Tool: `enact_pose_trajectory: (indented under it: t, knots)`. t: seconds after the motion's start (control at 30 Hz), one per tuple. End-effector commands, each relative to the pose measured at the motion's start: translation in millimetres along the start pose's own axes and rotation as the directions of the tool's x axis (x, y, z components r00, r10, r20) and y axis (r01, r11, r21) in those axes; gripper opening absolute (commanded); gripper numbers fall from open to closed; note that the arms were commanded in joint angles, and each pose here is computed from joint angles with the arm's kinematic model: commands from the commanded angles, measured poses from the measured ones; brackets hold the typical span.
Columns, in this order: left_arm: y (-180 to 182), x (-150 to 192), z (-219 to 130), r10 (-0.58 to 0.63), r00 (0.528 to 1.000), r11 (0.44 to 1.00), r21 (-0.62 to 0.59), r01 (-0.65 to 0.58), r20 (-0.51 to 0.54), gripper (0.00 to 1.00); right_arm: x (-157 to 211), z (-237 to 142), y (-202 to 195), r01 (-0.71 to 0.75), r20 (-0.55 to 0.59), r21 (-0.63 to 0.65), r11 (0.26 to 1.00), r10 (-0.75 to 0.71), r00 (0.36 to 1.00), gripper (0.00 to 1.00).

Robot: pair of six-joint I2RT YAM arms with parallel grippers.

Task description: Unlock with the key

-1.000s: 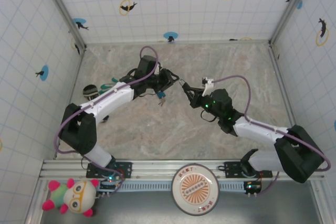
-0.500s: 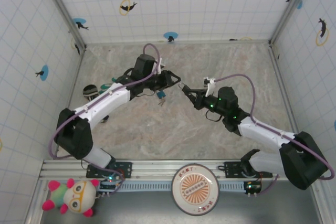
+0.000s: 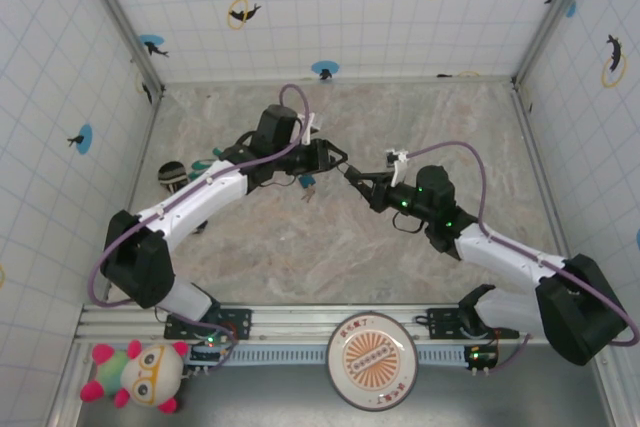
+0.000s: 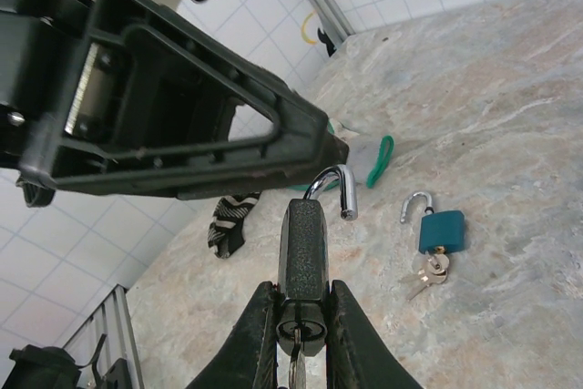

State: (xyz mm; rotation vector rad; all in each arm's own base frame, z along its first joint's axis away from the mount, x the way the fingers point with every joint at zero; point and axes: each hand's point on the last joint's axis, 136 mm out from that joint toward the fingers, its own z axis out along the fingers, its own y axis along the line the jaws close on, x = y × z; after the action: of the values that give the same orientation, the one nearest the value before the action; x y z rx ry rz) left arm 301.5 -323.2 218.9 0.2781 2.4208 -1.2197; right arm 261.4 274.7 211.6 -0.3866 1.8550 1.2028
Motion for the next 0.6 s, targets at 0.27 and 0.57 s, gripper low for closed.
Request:
enact_pose_trajectory:
  t: [0.27,0.57]
  knots:
    - [17,12,6,0.012,0.998,0.997,-0.076,-0.017,-0.063,0.23,-22,-20,21,0.140,0.081,-0.015,0.990,-0.138,0.987,0.00]
    - [4,10,3,0.025,0.998,0.999,-0.024,-0.026,-0.055,0.17,-25,-26,1,0.126,0.114,0.097,0.987,-0.137,0.984,0.00]
